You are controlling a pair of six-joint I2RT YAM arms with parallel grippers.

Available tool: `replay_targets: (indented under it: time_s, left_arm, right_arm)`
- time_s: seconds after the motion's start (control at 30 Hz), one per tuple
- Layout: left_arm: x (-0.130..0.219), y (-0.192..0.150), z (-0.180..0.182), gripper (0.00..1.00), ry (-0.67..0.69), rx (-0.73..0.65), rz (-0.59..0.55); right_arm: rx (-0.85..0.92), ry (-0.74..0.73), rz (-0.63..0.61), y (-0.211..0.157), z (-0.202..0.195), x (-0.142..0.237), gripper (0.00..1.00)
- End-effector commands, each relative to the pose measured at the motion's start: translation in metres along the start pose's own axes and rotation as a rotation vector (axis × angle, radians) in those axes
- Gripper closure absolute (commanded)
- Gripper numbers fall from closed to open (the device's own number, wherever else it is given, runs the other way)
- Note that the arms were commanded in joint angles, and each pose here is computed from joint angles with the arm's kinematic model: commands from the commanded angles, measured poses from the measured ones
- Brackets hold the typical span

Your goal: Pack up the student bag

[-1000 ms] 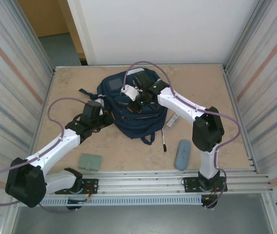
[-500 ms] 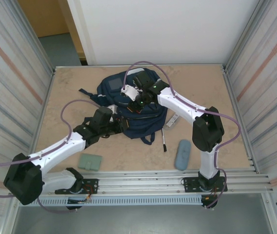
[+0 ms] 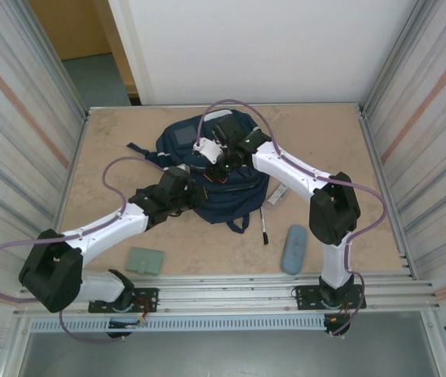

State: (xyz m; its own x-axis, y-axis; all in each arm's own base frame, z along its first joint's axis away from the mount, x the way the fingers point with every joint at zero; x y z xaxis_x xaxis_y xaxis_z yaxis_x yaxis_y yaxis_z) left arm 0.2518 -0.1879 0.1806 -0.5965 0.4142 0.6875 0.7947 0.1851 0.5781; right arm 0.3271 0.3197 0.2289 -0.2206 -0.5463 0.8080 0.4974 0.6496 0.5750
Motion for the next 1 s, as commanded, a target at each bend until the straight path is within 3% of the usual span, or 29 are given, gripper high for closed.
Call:
replay_targets:
  time_s: [0.0, 0.23, 0.43, 0.77, 0.97]
  left_arm:
    - [0.002, 0.010, 0.003, 0.71, 0.079, -0.012, -0.057]
    - [-0.006, 0.007, 0.004, 0.82, 0.047, -0.058, -0.018]
    - [-0.001, 0.009, 0.011, 1.00, 0.026, -0.062, -0.012]
    - [0.012, 0.019, 0.041, 1.00, -0.258, 0.136, 0.012]
    - [0.013, 0.016, 0.053, 1.00, -0.146, 0.090, 0.084]
  right_arm:
    - [-0.010, 0.023, -0.029, 0.009, 0.011, 0.013, 1.00]
    - [-0.006, 0.016, -0.030, 0.010, 0.011, 0.015, 1.00]
    - [-0.006, 0.009, -0.022, 0.008, 0.010, 0.015, 1.00]
    - [0.006, -0.012, -0.005, 0.005, 0.007, 0.013, 1.00]
    - [0.011, -0.020, 0.009, 0.003, 0.005, 0.011, 1.00]
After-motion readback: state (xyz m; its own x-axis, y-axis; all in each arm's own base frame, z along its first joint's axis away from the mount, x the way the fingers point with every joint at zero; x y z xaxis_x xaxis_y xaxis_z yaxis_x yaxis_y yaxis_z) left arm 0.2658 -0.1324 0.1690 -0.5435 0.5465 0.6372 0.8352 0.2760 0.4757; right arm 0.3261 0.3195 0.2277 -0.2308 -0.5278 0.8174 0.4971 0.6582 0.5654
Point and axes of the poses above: each hand's point on the last joint's axis, 136 mm out from that joint toward the fingers, its own x axis back along the fingers, its own z axis along the line the jaws close on, y = z × x, the point moved 8 cm from there along x, back along the fingers, and after that the axes turned 7 degrees about -x, right-handed, at the moved point
